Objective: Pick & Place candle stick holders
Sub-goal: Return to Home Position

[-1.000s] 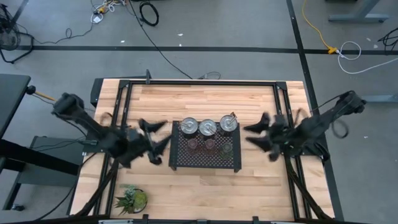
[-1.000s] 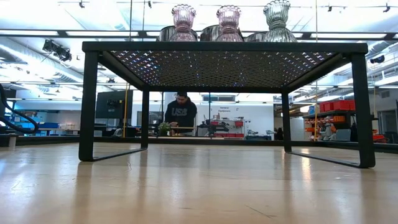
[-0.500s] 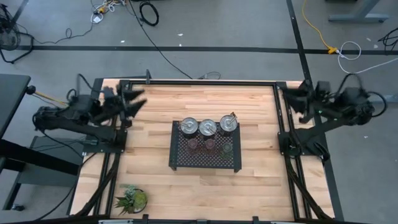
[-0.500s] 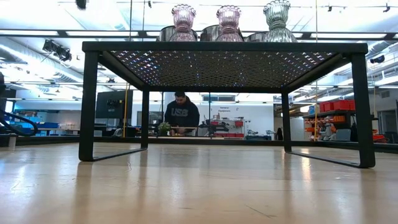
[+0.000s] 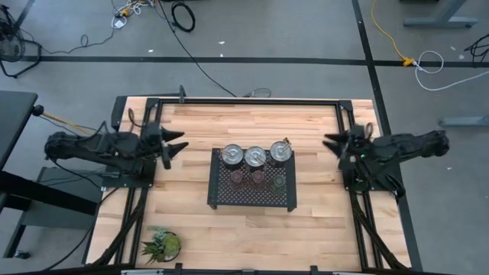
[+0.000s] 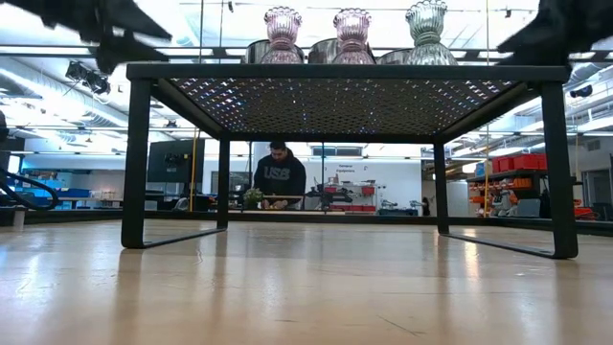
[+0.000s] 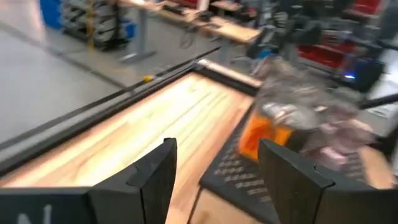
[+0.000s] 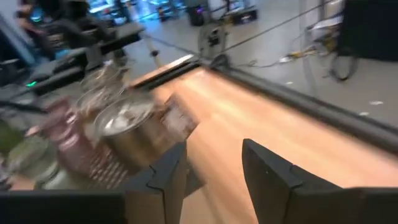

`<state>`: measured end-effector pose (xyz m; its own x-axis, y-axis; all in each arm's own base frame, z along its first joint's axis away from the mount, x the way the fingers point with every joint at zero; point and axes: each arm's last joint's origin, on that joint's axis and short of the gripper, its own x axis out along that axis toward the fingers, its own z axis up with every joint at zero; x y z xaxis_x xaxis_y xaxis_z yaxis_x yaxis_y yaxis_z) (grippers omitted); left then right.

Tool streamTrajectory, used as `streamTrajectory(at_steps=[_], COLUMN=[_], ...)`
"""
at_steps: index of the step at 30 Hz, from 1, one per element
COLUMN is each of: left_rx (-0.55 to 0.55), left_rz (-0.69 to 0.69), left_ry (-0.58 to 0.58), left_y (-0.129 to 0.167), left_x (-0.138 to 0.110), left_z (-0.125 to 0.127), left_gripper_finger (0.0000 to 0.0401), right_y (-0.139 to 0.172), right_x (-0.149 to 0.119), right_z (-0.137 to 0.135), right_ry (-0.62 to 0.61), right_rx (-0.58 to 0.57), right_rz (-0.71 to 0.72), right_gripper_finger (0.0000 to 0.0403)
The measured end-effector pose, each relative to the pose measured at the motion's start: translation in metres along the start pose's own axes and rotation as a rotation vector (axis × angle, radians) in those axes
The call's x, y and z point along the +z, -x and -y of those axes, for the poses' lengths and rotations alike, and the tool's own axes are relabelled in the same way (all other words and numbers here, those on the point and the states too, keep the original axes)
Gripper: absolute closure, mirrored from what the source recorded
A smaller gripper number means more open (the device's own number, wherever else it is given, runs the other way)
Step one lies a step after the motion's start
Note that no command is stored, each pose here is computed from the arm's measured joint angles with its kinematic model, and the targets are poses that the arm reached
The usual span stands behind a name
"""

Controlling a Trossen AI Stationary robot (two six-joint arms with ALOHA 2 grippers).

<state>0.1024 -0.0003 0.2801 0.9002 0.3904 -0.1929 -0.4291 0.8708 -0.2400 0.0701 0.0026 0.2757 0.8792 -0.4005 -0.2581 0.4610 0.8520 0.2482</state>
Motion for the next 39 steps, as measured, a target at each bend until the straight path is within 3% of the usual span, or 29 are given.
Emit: streamTrajectory(at_steps=[4,8,18,21,23,26,34,37,39], left_rx=[0.045,0.01,-0.003,-0.033,-0.054,-0.054,0.002,-0.045,-0.069], left_rz=[-0.011,0.018,0.191,0.232,0.241,0.23,0.072,0.005,-0.004], left_ry=[0.051,0.106,0.186,0.218,0.22,0.213,0.21,0.184,0.165], left_y=[-0.011,-0.021,-0.035,-0.035,-0.035,-0.035,-0.038,-0.038,-0.038], left_x=[-0.023,-0.045,-0.086,-0.09,-0.089,-0.09,-0.108,-0.113,-0.113], left_z=[-0.003,-0.004,-0.014,-0.015,-0.015,-0.015,-0.019,-0.019,-0.018], left_gripper_finger=[0.0174,0.0174,0.0174,0.0174,0.0174,0.0174,0.0174,0.0174,0.0174], right_y=[-0.017,-0.029,-0.038,-0.039,-0.039,-0.043,-0.046,-0.045,-0.045], right_x=[-0.032,-0.052,-0.049,-0.044,-0.045,-0.053,-0.079,-0.087,-0.09], right_z=[-0.003,-0.003,0.014,0.016,0.015,0.017,0.029,0.03,0.028], right_ry=[-0.058,-0.083,-0.116,-0.147,-0.168,-0.147,-0.351,-0.352,-0.327], right_rx=[0.108,0.152,0.073,0.149,0.224,0.203,-0.041,-0.006,0.085], right_rz=[0.035,0.123,0.28,0.292,0.253,0.164,-0.047,-0.162,-0.239], right_gripper_finger=[0.025,0.025,0.025,0.025,0.025,0.025,0.025,0.025,0.025])
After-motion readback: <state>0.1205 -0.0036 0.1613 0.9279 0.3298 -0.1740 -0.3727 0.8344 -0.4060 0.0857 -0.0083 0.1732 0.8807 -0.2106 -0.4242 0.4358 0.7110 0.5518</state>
